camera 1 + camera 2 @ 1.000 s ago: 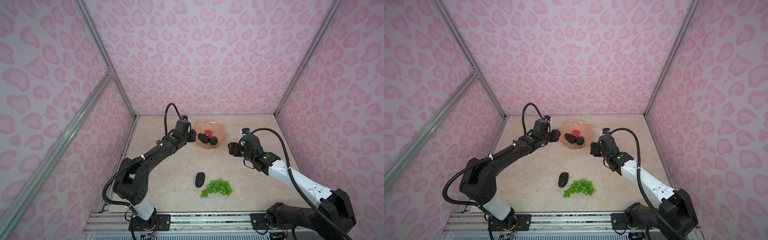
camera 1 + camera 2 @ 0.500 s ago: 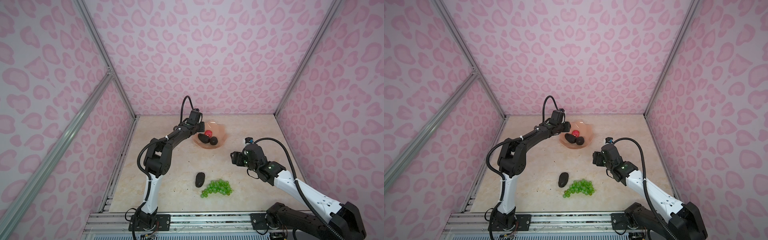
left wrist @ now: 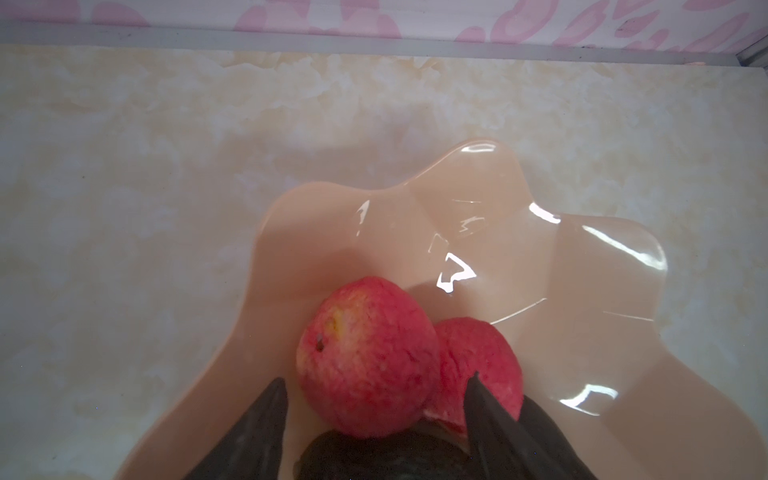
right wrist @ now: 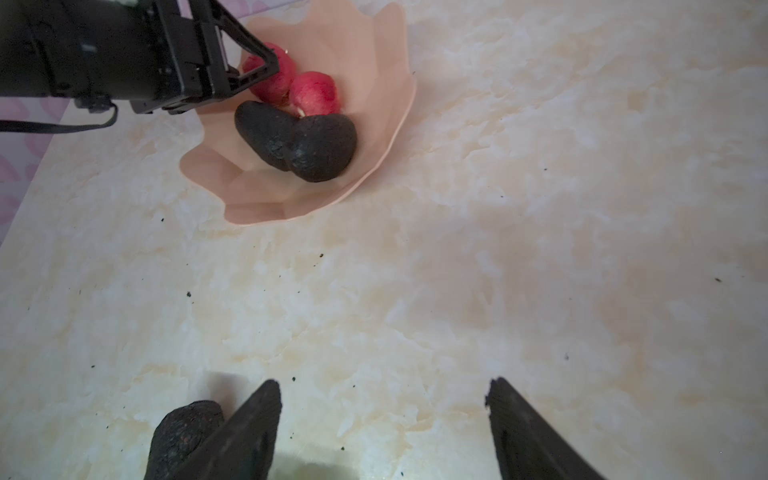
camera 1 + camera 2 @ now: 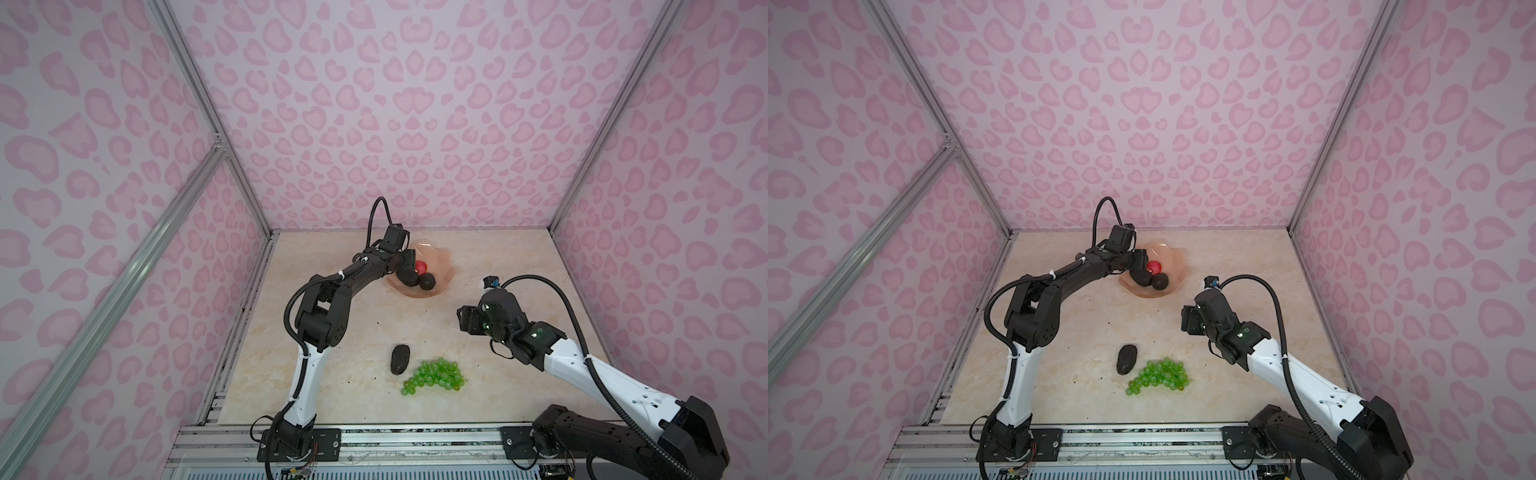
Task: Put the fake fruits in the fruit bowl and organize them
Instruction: 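Carry the red apple into the bowl with the left gripper and release it, then grasp the last avocado near the grapes with the right gripper while the left gripper withdraws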
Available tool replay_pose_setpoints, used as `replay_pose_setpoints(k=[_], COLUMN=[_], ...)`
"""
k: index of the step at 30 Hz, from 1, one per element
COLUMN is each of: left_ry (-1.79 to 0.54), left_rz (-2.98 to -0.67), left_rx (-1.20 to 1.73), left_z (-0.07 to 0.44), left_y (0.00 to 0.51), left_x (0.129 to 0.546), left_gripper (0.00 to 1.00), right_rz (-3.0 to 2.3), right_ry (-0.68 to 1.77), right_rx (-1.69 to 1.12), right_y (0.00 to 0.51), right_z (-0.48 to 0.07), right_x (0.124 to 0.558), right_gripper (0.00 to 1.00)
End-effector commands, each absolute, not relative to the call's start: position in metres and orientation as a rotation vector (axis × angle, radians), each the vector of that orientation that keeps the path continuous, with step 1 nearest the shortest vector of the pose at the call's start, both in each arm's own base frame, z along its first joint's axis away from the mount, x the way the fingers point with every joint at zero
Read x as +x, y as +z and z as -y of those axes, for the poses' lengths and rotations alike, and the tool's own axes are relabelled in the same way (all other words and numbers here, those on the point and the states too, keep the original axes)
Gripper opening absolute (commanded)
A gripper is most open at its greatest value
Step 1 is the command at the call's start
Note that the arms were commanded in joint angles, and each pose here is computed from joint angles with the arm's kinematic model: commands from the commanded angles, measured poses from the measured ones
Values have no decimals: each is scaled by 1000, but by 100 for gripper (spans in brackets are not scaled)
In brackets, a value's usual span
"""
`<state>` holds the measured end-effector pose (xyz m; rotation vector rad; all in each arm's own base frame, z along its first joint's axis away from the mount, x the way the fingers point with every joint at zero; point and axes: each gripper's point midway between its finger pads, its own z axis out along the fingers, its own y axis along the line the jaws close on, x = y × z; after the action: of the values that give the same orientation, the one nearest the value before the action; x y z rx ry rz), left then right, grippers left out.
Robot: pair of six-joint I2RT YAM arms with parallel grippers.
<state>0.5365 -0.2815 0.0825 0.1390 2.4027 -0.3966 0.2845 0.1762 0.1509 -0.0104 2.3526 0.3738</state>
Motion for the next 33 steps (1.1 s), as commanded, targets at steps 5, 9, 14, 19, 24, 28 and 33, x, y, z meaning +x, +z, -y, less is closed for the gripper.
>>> replay_pose_setpoints(k=[5,9,14,19,24,28,33], left_ry=[-489,-452,-455,-517,-480,-460,-467], left_rz=[-1950,-1794,-1668,-1677,-1645,-1624,-1639], left_rx=[-41,-144,-182,-144,-179,-196,-199], left_z=[224,168,131,139,122,108,98], left_y=[284,327,363,378,377,376,366], left_x=[511,467,415,405,386,364,337], left_gripper=[74,77,82,81,81,82,82], right_rz=[-2416,-2489,-2561,-2575,-2625,-2667,-2698], right_ry=[419,471,496,504,487,465,505], right_rx=[-256,-418,-492,-489,-498,-506,-526], right_y=[136,113,89,86,71,54,40], right_z=[-255,-308,-337,-342,-345,-348,-362], right_x=[254,227,209,212,209,210,211], right_gripper=[78,77,75,75,75,74,69])
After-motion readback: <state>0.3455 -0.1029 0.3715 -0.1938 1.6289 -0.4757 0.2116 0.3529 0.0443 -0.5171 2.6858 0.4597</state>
